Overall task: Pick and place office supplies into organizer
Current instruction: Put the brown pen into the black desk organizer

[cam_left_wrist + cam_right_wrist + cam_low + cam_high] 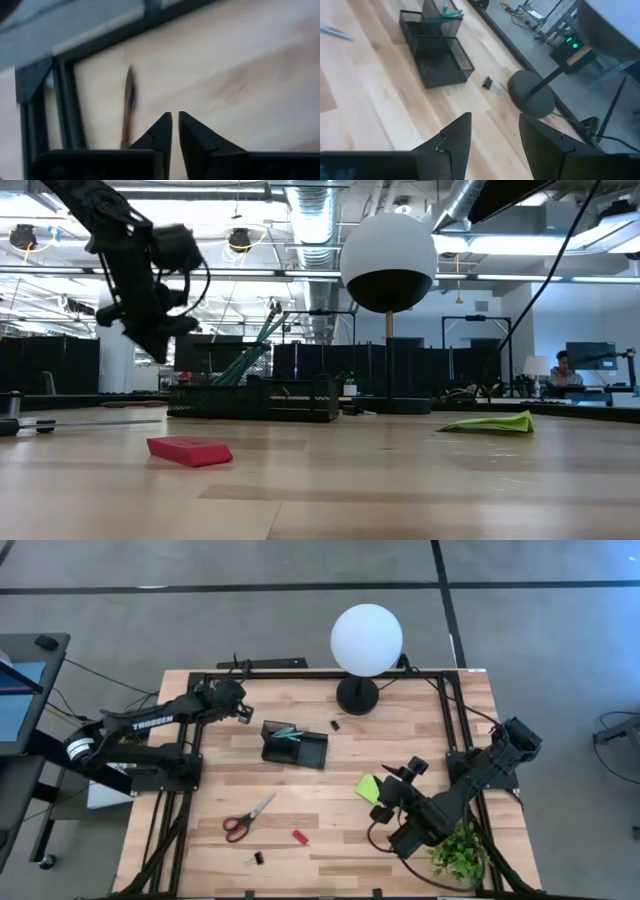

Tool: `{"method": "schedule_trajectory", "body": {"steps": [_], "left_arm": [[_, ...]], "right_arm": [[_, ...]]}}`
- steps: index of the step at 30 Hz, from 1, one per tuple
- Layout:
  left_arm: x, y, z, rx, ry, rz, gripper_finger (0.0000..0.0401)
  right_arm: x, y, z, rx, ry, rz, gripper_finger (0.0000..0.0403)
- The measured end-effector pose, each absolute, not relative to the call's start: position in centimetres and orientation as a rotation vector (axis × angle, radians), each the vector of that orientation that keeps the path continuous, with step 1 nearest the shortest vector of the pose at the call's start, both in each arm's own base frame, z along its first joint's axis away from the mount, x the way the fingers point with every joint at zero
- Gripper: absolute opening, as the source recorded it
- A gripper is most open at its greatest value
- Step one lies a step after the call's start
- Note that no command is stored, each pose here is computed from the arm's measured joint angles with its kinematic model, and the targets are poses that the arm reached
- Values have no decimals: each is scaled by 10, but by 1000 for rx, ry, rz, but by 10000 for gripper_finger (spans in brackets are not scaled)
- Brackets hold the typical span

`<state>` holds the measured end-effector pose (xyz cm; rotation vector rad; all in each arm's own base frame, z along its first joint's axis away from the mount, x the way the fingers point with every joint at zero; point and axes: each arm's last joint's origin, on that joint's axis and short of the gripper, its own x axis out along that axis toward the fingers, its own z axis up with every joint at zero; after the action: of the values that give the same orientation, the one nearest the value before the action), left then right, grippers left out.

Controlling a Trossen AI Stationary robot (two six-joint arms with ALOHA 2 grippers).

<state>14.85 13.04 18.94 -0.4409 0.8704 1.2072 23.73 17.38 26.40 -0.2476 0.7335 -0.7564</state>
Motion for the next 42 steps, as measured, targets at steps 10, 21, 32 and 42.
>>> {"method": "schedule_trajectory", "body": {"steps": [10, 21, 32, 42], "left_arm": [[141, 145, 163, -444, 1120, 1199, 140], [127, 168, 140, -496, 1240, 1275, 156], [125, 163, 136, -517, 1336, 1202, 130], [127, 161, 135, -546, 1325, 1164, 130]], "right_arm": [[230, 186, 256, -188, 697, -722, 161], [233, 186, 256, -169, 689, -722, 161], [234, 186, 255, -166, 688, -721, 161], [234, 186, 255, -164, 686, -721, 161]]}}
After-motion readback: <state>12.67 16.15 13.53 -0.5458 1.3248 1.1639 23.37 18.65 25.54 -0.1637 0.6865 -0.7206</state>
